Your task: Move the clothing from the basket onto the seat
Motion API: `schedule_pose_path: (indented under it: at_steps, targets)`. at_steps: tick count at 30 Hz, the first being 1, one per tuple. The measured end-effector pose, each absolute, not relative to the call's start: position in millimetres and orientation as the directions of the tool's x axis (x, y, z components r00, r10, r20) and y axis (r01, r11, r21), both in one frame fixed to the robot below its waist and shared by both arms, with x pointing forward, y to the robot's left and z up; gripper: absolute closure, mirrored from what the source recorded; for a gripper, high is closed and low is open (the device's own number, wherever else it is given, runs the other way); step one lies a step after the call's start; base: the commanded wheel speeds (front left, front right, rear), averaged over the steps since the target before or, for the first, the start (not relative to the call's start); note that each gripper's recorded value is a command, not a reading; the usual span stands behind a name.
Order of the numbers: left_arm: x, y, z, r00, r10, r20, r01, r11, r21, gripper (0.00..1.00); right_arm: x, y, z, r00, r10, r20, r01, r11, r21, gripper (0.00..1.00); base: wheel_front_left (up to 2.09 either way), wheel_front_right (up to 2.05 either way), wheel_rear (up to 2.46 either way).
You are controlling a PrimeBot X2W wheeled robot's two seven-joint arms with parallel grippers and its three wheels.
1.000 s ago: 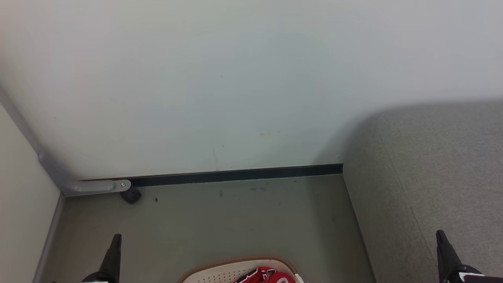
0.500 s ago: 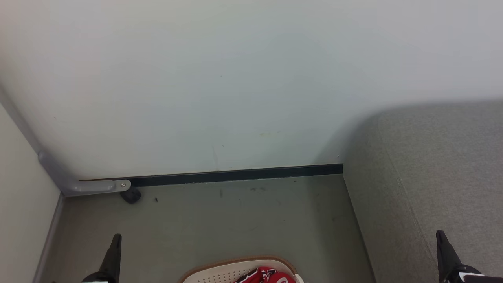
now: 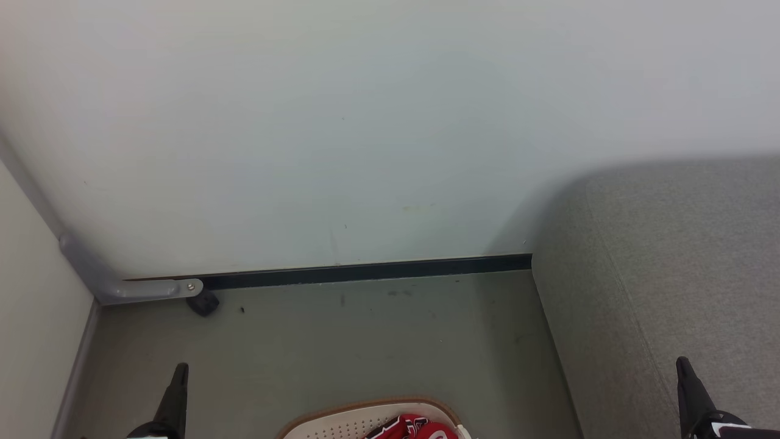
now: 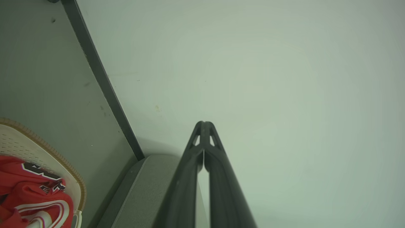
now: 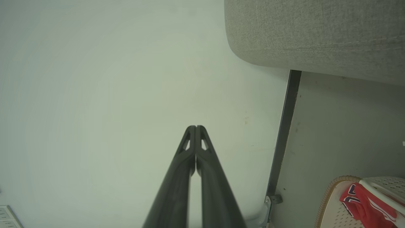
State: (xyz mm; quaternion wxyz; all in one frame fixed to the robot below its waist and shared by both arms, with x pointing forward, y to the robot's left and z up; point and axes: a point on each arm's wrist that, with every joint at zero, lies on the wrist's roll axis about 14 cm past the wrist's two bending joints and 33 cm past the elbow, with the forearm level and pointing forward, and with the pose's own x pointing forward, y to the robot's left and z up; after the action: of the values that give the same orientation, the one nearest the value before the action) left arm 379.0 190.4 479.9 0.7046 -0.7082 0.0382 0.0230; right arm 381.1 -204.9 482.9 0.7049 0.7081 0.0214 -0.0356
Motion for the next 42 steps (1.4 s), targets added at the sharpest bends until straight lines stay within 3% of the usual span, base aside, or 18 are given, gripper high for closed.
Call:
schedule_pose_path:
  at_steps: [19,20,26,42]
  targets:
    - [379.0,190.4,479.9,0.996,-0.022,-0.086,-0.087,-0.004,-0.996,1.0,381.1,-205.0,482.9,0.997,-0.02,-0.081,0.081,-0.005,0.997,1.0,0.0,0.0,0.0]
    - [378.3,190.0,478.1,0.995,-0.022,-0.092,-0.093,-0.005,-0.996,0.0,380.6,-204.7,481.3,0.996,-0.02,-0.086,0.086,-0.006,0.996,0.0,0.0,0.0,0.0]
    - [358.2,186.2,442.9,0.98,-0.024,-0.199,-0.199,-0.022,-0.98,0.0,364.2,-198.0,449.5,0.983,-0.013,-0.181,0.181,-0.028,0.983,0.0,0.0,0.0,0.0]
    - [361.1,183.9,451.8,0.984,-0.004,-0.178,-0.177,0.041,-0.983,0.0,366.8,-189.3,452.5,0.984,-0.015,-0.179,0.179,0.017,0.984,0.0,0.0,0.0,0.0]
